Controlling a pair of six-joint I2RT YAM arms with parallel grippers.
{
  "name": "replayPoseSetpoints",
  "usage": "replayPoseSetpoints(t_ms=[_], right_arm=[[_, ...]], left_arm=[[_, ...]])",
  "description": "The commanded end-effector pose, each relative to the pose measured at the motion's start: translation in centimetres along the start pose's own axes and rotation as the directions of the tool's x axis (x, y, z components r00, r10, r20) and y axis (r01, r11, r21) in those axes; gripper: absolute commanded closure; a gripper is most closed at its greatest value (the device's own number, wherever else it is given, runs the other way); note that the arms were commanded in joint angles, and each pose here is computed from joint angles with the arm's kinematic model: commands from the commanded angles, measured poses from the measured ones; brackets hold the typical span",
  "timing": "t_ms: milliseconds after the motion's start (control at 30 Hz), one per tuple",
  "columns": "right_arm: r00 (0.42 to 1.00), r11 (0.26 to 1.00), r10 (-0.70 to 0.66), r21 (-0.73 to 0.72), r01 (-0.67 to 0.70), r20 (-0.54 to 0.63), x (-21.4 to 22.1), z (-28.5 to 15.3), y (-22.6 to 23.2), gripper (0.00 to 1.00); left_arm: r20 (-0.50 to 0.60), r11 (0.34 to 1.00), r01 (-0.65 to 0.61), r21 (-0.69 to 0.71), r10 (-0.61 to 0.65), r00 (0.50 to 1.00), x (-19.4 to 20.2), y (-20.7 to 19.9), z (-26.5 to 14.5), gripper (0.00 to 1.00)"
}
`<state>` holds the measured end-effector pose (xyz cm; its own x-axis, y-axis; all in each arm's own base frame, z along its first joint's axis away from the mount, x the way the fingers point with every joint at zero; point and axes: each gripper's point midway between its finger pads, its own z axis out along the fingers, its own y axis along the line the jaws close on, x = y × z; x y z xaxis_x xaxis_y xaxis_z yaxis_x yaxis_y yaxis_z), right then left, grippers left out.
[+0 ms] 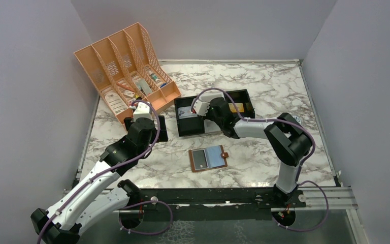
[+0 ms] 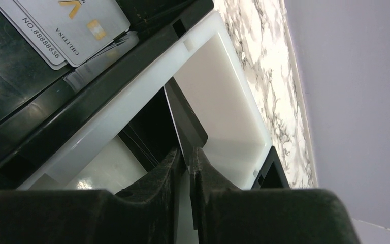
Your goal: Take the credit cards out of the card holder
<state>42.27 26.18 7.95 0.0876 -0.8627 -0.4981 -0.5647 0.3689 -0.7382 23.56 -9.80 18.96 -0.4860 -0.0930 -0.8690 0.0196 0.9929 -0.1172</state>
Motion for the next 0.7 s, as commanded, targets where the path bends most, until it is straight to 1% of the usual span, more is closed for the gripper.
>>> replayPoseSetpoints(t_ms=[0,133,233,433,500,600,667], right_arm=[[0.999,0.998,-0.043,-0.047,0.043,0.014,0.2,0.5,0.6,0.90],[0.998,0.997,-0.022,-0.069,0.026,0.057,-0.4,0.4,0.1,0.99],[0.996,0.996,-0.021,-0.087,0.029,0.089,-1.0,0.5,-0.2,0.99],[0.981,0.985,-0.025,-0.164,0.057,0.193,-2.3,-0.3,-0.3,0.99],[0.973,0.977,-0.045,-0.193,0.090,0.226,-2.5,-0.7,-0.3,0.99],[0.957,0.973,-0.109,-0.169,0.158,0.269,-2.6,-1.1,-0.9,0.99],[0.947,0.961,-0.141,-0.188,0.201,0.288,-2.6,-1.4,-0.9,0.99]], left_arm=[[-0.002,1.000,-0.019,-0.019,0.019,1.000,0.4,0.4,0.2,0.01],[-0.005,1.000,-0.021,-0.019,0.021,1.000,0.4,0.4,0.2,0.01],[-0.007,1.000,-0.022,-0.017,0.022,1.000,0.5,0.4,0.3,0.01],[-0.009,1.000,-0.025,-0.015,0.025,1.000,0.6,0.4,0.3,0.01],[-0.009,1.000,-0.026,-0.016,0.025,1.000,0.5,0.4,0.3,0.01],[-0.009,1.000,-0.026,-0.015,0.026,1.000,0.5,0.4,0.2,0.01],[-0.010,1.000,-0.026,-0.015,0.026,1.000,0.6,0.4,0.2,0.01]])
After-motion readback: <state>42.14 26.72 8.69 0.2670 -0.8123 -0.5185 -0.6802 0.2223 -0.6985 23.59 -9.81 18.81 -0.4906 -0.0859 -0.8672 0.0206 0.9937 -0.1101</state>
